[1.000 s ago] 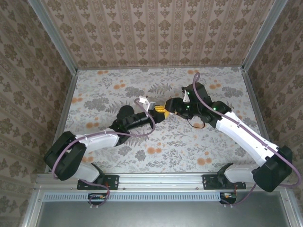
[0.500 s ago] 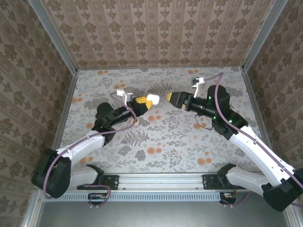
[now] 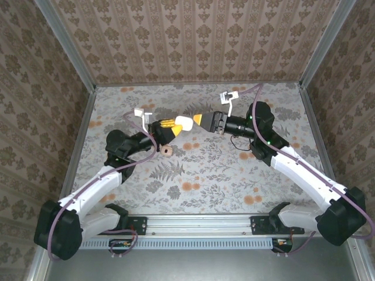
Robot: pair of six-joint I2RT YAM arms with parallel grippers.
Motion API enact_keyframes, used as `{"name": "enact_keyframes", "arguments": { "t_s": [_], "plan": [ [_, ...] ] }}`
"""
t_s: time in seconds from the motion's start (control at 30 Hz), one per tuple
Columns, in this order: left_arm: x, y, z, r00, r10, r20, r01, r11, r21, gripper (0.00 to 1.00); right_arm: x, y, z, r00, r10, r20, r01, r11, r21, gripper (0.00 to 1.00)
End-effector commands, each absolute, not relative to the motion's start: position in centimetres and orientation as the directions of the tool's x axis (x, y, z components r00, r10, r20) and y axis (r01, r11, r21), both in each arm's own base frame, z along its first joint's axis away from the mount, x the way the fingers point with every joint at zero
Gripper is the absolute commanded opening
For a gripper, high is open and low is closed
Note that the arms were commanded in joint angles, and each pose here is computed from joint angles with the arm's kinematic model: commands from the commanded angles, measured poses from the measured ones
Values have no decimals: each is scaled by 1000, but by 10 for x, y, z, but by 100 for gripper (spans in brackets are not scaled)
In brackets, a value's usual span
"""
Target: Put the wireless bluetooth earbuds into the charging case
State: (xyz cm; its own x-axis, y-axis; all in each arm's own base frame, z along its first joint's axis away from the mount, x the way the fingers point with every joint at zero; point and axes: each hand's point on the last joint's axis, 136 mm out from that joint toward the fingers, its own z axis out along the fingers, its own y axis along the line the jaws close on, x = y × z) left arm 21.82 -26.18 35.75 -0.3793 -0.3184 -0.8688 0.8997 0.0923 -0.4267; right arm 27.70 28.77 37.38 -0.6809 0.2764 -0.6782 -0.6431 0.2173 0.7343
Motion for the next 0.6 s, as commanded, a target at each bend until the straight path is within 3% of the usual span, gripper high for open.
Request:
{"name": "enact_keyframes", "arguments": {
  "t_s": [0.0, 0.1, 0.33, 0.5, 0.57],
  "plan": [
    [210, -257, 390, -354, -367, -860, 918, 43, -395, 0, 257, 299, 401, -642, 241, -728, -727, 113, 678, 68],
    [210, -257, 394, -360, -375, -854, 917, 28, -399, 0, 257, 305, 398, -648, 219, -730, -726, 111, 678, 66],
    [211, -259, 393, -389, -371, -843, 907, 5, -421, 0, 261, 311, 402, -635, 210, -744, -743, 96, 662, 47],
    [211, -261, 392, -402, -370, -838, 903, -9, -429, 0, 264, 315, 401, -639, 195, -744, -746, 81, 661, 46],
    [212, -261, 391, -404, -368, -838, 902, -10, -431, 0, 264, 317, 401, -639, 189, -746, -748, 75, 660, 39]
  ]
}}
